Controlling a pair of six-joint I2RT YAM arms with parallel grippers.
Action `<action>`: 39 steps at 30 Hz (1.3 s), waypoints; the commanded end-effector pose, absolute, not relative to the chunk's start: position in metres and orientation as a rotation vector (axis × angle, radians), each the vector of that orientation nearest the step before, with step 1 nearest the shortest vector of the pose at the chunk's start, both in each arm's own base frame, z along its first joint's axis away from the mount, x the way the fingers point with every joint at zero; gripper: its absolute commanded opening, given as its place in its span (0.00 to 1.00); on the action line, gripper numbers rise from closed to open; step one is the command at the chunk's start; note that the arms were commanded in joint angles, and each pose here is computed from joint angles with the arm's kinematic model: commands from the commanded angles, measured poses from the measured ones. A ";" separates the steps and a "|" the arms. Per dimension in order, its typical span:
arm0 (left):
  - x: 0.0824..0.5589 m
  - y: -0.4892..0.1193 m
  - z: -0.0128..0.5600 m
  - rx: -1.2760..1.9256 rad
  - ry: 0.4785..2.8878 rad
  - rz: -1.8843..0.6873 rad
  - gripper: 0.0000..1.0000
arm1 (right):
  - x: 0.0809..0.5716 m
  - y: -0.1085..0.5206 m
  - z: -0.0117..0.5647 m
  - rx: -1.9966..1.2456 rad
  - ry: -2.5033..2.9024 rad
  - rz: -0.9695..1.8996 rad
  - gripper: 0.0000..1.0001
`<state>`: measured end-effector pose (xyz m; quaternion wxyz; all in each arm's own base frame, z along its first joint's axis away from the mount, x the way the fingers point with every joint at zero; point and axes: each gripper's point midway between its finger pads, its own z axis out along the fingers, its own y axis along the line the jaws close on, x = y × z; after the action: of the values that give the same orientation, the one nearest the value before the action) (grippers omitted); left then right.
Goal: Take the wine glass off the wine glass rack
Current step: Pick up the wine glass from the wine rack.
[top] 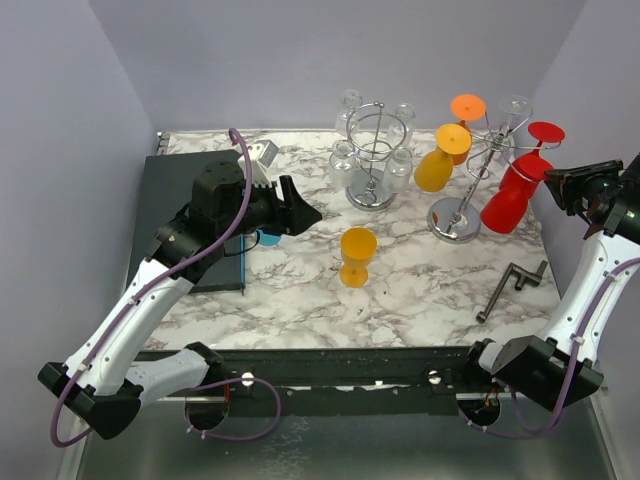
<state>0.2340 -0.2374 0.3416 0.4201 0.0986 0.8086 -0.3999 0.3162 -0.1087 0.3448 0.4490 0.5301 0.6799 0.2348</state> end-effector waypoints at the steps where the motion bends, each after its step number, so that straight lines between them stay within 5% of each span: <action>1: 0.229 -0.239 0.347 0.273 1.997 -1.026 0.63 | 0.321 -0.112 0.350 1.289 1.667 0.594 0.26; 16: 0.230 -0.238 0.346 0.272 2.000 -1.018 0.63 | 0.315 -0.104 0.364 1.293 1.641 0.627 0.01; 39: 0.229 -0.237 0.349 0.269 1.995 -1.021 0.63 | 0.301 -0.078 0.378 1.290 1.604 0.760 0.01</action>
<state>0.2338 -0.2372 0.3413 0.4201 0.0987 0.8086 -0.3998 0.3074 -0.0921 0.3753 0.4662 0.5327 0.6483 0.2803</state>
